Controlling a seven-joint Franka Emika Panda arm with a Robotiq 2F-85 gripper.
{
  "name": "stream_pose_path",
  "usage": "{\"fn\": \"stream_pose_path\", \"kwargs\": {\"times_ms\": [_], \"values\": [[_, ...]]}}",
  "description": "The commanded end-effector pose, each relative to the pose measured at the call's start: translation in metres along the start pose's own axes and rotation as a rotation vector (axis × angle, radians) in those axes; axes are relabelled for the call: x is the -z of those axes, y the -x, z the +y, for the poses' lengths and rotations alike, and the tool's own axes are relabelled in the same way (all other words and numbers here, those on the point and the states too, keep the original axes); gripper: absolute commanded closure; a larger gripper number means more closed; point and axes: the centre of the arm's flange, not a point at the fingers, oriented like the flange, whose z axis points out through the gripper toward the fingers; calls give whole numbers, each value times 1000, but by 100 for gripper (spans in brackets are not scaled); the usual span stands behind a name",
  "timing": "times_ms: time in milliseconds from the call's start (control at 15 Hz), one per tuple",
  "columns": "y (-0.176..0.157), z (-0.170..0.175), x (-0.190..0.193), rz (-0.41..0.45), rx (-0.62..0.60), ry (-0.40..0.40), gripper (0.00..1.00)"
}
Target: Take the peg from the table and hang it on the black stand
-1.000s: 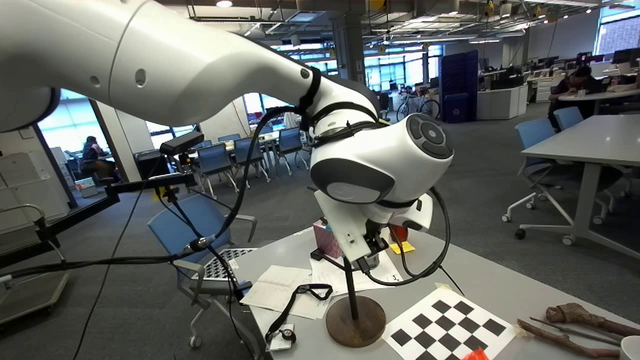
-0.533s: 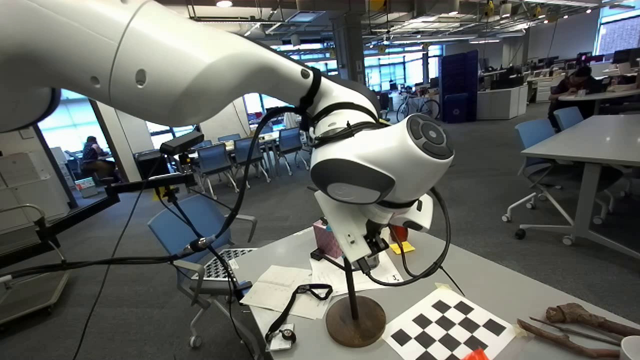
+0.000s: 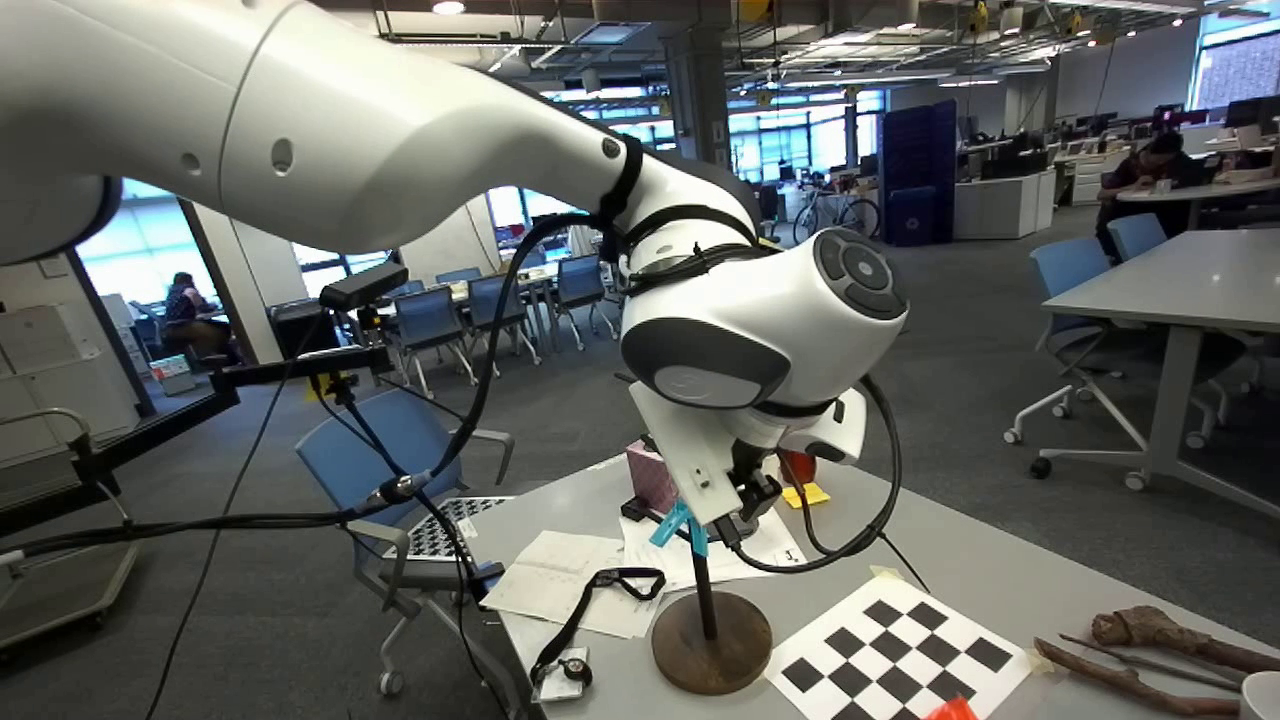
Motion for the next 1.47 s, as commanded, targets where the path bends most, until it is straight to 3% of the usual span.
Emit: {"fn": "stream_pose_path", "kwargs": {"times_ms": [0, 533, 1400], "values": [[-6, -1, 3, -10, 22, -43, 0], [-6, -2, 11, -4, 24, -13, 0], [-7, -21, 66, 28, 130, 220, 0]]}}
